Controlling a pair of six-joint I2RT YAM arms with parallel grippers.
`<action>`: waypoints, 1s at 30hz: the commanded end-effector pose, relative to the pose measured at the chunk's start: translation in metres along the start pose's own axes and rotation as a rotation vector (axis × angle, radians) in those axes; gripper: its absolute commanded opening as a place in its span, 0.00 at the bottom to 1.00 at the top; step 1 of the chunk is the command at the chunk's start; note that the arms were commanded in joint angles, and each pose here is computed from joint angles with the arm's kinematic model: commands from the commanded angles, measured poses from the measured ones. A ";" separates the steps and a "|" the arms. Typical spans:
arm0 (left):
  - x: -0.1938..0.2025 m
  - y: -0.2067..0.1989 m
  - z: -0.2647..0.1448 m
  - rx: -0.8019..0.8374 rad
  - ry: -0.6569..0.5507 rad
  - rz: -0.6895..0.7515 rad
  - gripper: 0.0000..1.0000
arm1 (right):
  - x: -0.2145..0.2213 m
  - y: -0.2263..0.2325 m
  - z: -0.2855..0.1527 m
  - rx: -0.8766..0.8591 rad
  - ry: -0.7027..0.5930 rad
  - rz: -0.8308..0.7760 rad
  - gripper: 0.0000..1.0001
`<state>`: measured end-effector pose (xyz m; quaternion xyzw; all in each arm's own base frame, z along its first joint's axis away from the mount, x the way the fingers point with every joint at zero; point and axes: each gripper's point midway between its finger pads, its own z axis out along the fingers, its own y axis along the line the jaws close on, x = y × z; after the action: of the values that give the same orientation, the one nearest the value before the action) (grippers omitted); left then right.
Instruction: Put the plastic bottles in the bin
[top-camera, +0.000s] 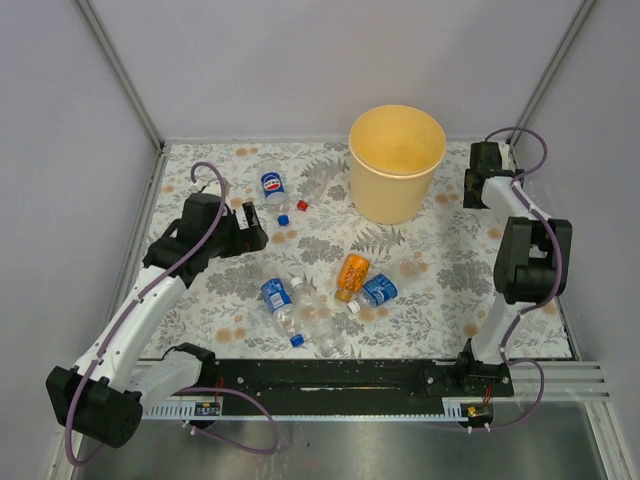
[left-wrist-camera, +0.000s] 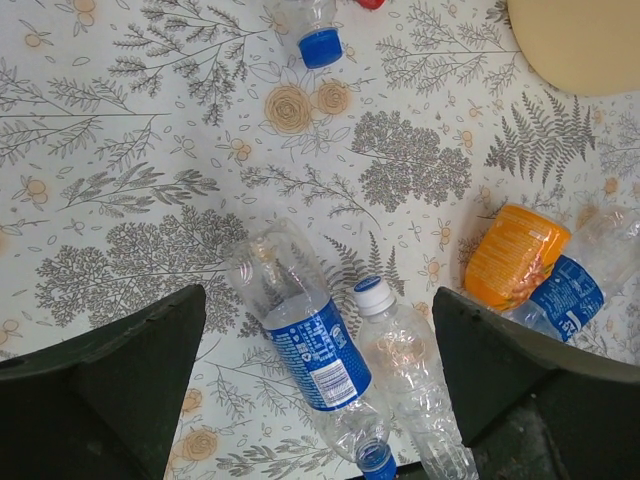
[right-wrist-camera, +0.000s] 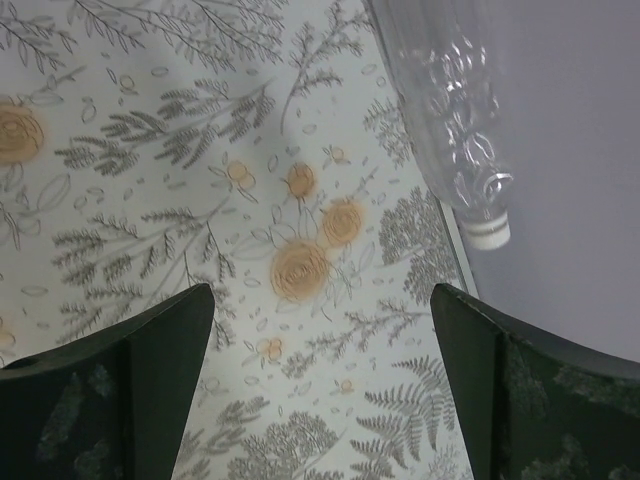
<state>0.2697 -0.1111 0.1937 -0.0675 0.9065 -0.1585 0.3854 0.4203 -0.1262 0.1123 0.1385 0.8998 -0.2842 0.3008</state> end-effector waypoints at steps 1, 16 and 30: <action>-0.011 -0.028 -0.006 0.114 0.004 -0.008 0.99 | -0.034 0.003 0.020 -0.014 -0.009 -0.019 0.99; -0.003 -0.027 -0.002 0.117 0.031 -0.009 0.99 | -0.007 -0.026 0.103 0.135 0.159 -0.074 0.99; 0.009 -0.033 0.000 0.158 0.071 0.022 0.99 | 0.001 -0.078 0.140 0.207 0.215 -0.003 0.99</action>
<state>0.2619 -0.1375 0.1937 -0.0387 0.9105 -0.2127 0.3525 0.4474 -0.2616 0.0492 0.1939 0.8956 -0.3532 0.1883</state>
